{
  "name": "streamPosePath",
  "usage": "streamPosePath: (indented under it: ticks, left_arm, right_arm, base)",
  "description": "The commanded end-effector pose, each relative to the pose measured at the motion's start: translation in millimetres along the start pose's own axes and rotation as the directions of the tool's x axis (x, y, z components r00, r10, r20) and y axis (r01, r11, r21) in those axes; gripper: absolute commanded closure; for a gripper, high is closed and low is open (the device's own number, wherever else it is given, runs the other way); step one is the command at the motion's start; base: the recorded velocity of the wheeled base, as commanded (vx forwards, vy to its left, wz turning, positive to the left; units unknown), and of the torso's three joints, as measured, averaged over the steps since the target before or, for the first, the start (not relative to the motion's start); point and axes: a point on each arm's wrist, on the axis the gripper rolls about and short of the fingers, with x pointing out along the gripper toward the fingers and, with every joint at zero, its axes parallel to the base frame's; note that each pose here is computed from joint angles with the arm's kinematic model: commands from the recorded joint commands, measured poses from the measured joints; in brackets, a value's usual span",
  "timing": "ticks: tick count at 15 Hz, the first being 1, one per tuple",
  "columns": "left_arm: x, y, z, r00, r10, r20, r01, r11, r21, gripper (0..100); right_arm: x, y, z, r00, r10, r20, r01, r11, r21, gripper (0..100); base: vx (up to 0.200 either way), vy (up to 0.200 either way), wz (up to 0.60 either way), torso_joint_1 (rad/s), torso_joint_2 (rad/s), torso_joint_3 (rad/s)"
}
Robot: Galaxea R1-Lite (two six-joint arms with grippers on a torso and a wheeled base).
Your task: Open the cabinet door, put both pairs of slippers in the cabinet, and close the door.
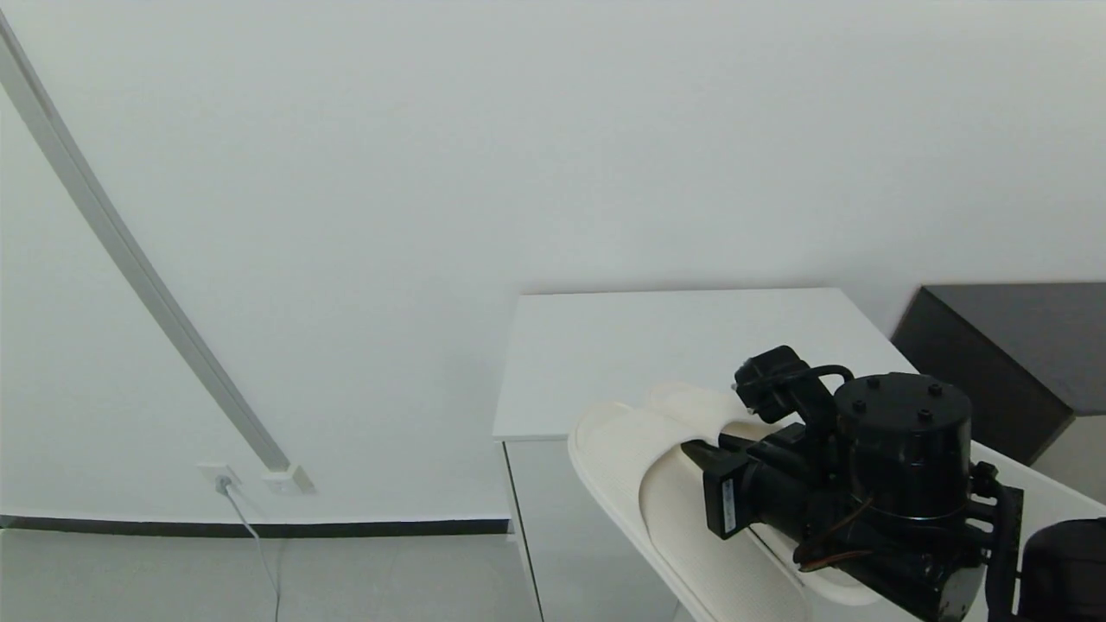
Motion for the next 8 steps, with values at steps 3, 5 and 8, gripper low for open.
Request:
streamPosePath:
  ticks: [3, 5, 8]
  left_arm:
    - [0.1, 0.0, 0.0, 1.0, 0.0, -0.001, 0.0, 1.0, -0.001, 100]
    - [0.1, 0.1, 0.1, 1.0, 0.005, -0.001, -0.005, 1.0, -0.001, 100]
    - [0.1, 0.1, 0.1, 1.0, 0.005, -0.001, -0.005, 1.0, -0.001, 100]
  right_arm:
    - [-1.5, -0.1, -3.2, 1.0, 0.003, 0.006, -0.002, 1.0, -0.003, 100]
    - [-2.4, 0.0, -4.4, 1.0, 0.004, 0.003, -0.004, 1.0, -0.004, 100]
    - [-2.7, 0.1, -6.4, 1.0, 0.004, -0.004, -0.004, 1.0, -0.005, 100]
  base:
    - [-0.2, 0.0, 0.0, -0.002, 0.01, 0.001]
    - [-0.1, 0.0, 0.0, 0.004, 0.0, 0.004]
    - [0.0, 0.0, 0.0, 0.0, 0.0, 0.0]
